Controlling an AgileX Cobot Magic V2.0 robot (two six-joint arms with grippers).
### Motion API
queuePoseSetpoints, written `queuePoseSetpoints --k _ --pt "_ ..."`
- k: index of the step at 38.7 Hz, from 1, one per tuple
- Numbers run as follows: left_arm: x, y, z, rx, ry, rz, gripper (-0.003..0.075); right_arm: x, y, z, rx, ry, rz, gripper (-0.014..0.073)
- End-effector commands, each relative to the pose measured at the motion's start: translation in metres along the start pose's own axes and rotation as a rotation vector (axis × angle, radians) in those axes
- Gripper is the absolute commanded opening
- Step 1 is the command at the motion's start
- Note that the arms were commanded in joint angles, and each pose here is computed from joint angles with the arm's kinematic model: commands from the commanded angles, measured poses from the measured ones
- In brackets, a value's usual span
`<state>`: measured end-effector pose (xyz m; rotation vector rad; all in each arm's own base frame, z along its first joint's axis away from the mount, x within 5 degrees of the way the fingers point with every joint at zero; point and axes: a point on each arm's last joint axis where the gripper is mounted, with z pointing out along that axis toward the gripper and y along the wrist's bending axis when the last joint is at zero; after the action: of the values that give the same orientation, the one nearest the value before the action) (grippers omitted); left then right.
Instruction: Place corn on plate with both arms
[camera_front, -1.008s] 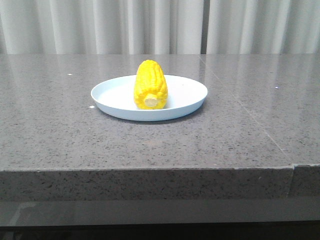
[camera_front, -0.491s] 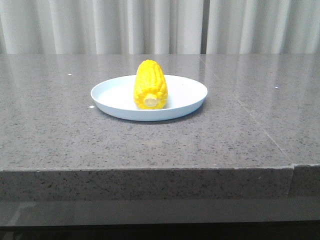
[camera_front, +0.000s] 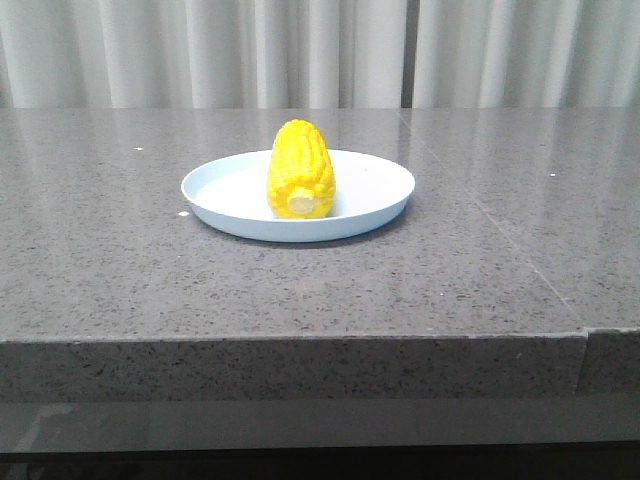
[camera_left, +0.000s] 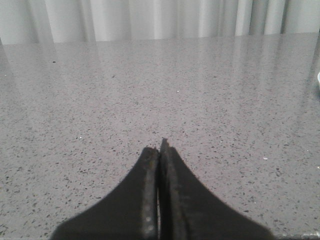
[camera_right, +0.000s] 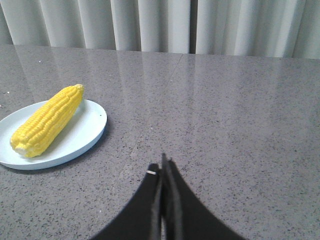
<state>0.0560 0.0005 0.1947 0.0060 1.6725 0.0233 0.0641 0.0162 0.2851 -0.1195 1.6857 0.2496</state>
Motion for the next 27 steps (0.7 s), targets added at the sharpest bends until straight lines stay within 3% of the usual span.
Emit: queuePoseSetpoints --k 1,7,20,27 --pt "-0.007 0.0 -0.002 -0.003 -0.099 -0.013 -0.002 -0.014 0.0 -0.001 0.008 -0.102 -0.023 -0.0018" --pt "-0.007 0.0 -0.002 -0.003 -0.099 -0.013 -0.002 0.002 -0.003 0.001 0.034 -0.086 -0.023 -0.0018" --pt "-0.007 0.0 -0.002 -0.003 -0.099 -0.013 -0.002 0.057 -0.02 -0.008 0.256 -0.098 -0.006 -0.0018" --pt "-0.007 0.0 -0.002 -0.003 -0.099 -0.013 -0.002 0.073 -0.023 -0.007 0.303 -0.089 0.0 -0.0018"
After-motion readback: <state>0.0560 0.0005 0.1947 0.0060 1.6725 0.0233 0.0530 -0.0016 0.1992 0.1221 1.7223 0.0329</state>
